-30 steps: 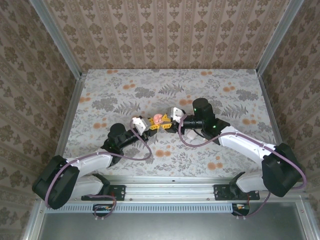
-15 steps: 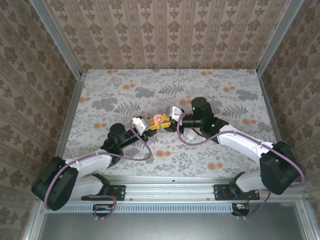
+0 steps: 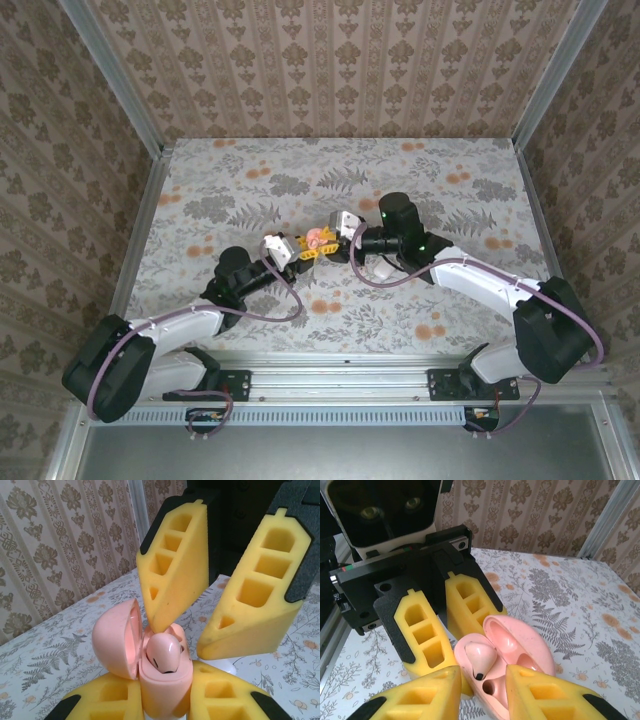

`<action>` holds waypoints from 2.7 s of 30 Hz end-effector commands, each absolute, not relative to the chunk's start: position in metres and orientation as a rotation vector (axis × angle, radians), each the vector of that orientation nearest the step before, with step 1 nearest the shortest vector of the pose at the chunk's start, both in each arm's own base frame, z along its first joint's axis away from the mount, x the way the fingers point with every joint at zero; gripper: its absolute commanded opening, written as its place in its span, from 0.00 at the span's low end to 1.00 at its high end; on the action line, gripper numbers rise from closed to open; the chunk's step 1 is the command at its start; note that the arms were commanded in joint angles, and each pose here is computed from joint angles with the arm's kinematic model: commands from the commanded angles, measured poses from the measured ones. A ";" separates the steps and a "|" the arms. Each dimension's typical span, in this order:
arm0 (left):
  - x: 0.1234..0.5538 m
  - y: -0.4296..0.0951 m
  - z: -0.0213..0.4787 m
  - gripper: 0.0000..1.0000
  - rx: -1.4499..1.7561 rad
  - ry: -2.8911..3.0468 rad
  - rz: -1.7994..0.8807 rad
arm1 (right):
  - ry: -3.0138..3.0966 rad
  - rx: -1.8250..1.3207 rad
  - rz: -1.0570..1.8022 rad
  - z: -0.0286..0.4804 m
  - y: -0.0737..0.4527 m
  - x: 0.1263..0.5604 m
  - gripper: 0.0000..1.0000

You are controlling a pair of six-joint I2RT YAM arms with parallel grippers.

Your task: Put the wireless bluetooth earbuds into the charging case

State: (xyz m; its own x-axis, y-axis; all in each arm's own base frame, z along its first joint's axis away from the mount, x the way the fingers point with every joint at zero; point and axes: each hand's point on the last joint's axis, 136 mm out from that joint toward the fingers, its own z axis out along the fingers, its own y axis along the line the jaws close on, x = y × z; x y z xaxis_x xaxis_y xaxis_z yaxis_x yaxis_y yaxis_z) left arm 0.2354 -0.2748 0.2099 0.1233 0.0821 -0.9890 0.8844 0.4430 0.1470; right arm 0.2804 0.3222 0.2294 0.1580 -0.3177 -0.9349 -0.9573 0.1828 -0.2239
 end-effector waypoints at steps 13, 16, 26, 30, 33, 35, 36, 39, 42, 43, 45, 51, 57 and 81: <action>0.240 -0.270 0.216 0.13 0.923 1.323 -0.729 | 1.345 -1.283 0.780 0.256 0.316 0.271 0.32; 0.243 -0.264 0.209 0.13 0.891 1.353 -0.719 | 1.410 -1.254 0.775 0.253 0.309 0.269 0.32; 0.243 -0.262 0.180 0.12 0.878 1.442 -0.746 | 1.739 -1.033 0.745 0.249 0.270 0.267 0.36; 0.244 -0.262 0.172 0.12 0.866 1.465 -0.760 | 1.959 -0.810 0.783 0.239 0.255 0.270 0.44; 0.246 -0.260 0.166 0.12 0.846 1.489 -0.758 | 2.115 -0.677 0.801 0.229 0.246 0.268 0.44; 0.247 -0.259 0.161 0.12 0.836 1.510 -0.756 | 2.193 -0.611 0.800 0.223 0.242 0.267 0.44; 0.248 -0.260 0.159 0.12 0.836 1.519 -0.758 | 2.237 -0.564 0.789 0.219 0.238 0.268 0.44; 0.249 -0.259 0.152 0.12 0.819 1.552 -0.766 | 2.324 -0.475 0.762 0.210 0.231 0.269 0.44; 0.249 -0.258 0.146 0.11 0.803 1.580 -0.771 | 2.397 -0.435 0.727 0.198 0.225 0.269 0.44; 0.249 -0.257 0.144 0.11 0.800 1.587 -0.772 | 2.423 -0.420 0.716 0.193 0.223 0.269 0.44; 0.249 -0.256 0.141 0.11 0.795 1.595 -0.774 | 2.466 -0.380 0.699 0.188 0.220 0.269 0.44; 0.249 -0.254 0.138 0.11 0.788 1.606 -0.767 | 2.614 -0.241 0.627 0.171 0.205 0.274 0.44; 0.249 -0.251 0.134 0.11 0.777 1.620 -0.754 | 2.732 -0.087 0.552 0.158 0.191 0.283 0.43; 0.240 -0.255 0.138 0.11 0.827 1.588 -0.786 | 3.015 0.252 0.376 0.083 0.196 0.322 0.43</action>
